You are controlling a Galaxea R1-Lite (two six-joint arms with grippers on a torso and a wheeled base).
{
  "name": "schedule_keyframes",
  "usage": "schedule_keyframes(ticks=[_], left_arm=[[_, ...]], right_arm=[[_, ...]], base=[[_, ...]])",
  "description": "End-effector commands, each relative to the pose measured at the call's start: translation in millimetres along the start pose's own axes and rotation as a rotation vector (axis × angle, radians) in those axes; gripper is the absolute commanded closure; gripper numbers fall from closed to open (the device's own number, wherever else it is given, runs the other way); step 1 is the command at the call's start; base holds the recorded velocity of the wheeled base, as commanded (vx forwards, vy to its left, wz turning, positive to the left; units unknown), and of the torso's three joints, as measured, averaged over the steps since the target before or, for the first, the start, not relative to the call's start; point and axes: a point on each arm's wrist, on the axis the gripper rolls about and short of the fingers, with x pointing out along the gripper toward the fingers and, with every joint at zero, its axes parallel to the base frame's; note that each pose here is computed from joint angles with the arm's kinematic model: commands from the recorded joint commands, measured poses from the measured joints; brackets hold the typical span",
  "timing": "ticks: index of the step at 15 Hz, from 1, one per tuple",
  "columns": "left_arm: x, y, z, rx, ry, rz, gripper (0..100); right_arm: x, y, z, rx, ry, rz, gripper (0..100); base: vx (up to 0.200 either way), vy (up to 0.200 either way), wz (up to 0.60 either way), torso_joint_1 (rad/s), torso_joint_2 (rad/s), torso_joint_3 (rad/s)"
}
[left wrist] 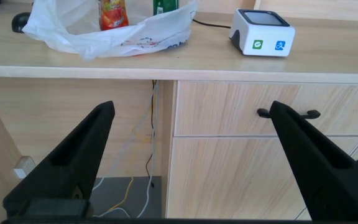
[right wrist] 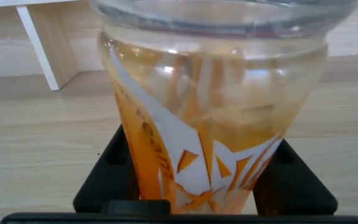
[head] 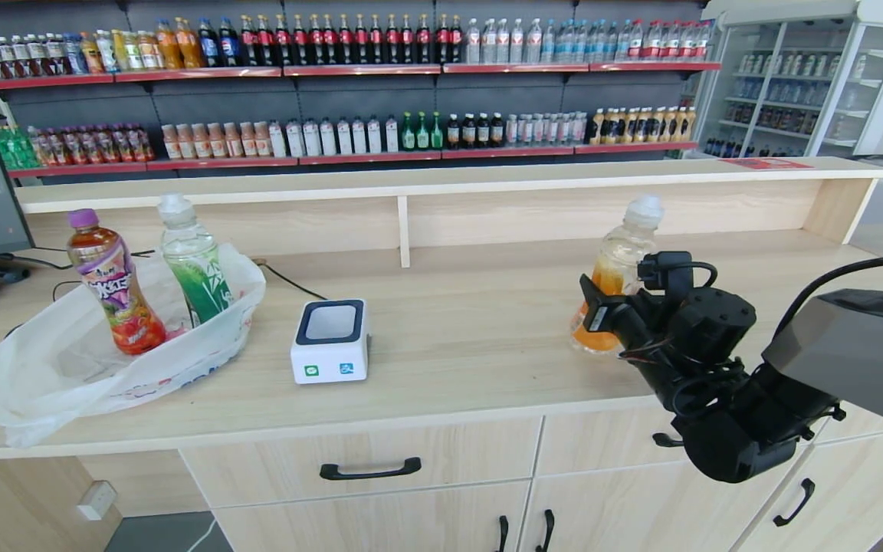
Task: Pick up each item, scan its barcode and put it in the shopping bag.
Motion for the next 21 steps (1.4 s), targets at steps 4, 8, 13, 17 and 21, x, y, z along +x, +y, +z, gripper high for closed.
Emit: schedule_keyframes(ticks=[4, 8, 13, 17, 21], left_arm=[[-0.1, 0.0, 0.0, 0.000, 0.000, 0.000, 0], [0.1, 0.0, -0.4, 0.000, 0.001, 0.000, 0], [-0.1, 0.0, 0.0, 0.000, 0.000, 0.000, 0], [0.1, 0.0, -0.4, 0.000, 0.001, 0.000, 0], [-0.1, 0.0, 0.0, 0.000, 0.000, 0.000, 0]], right_arm=[[-3.8, -0.5, 9.7, 0.003, -0.017, 0.000, 100], [-13.7, -0.3, 20.9, 0.004, -0.022, 0.006, 100], [-34.3, -0.9, 49.8, 0.012, -0.061, 0.017, 100], [-75.2, 18.2, 85.0, 0.041, -0.106, 0.108, 100], [-118.1, 24.7, 105.2, 0.052, -0.120, 0.181, 100]], base=[[0.000, 0.000, 0.00, 0.000, 0.00, 0.000], [0.000, 0.000, 0.00, 0.000, 0.00, 0.000], [0.000, 0.000, 0.00, 0.000, 0.00, 0.000], [0.000, 0.000, 0.00, 0.000, 0.00, 0.000], [0.000, 0.000, 0.00, 0.000, 0.00, 0.000]])
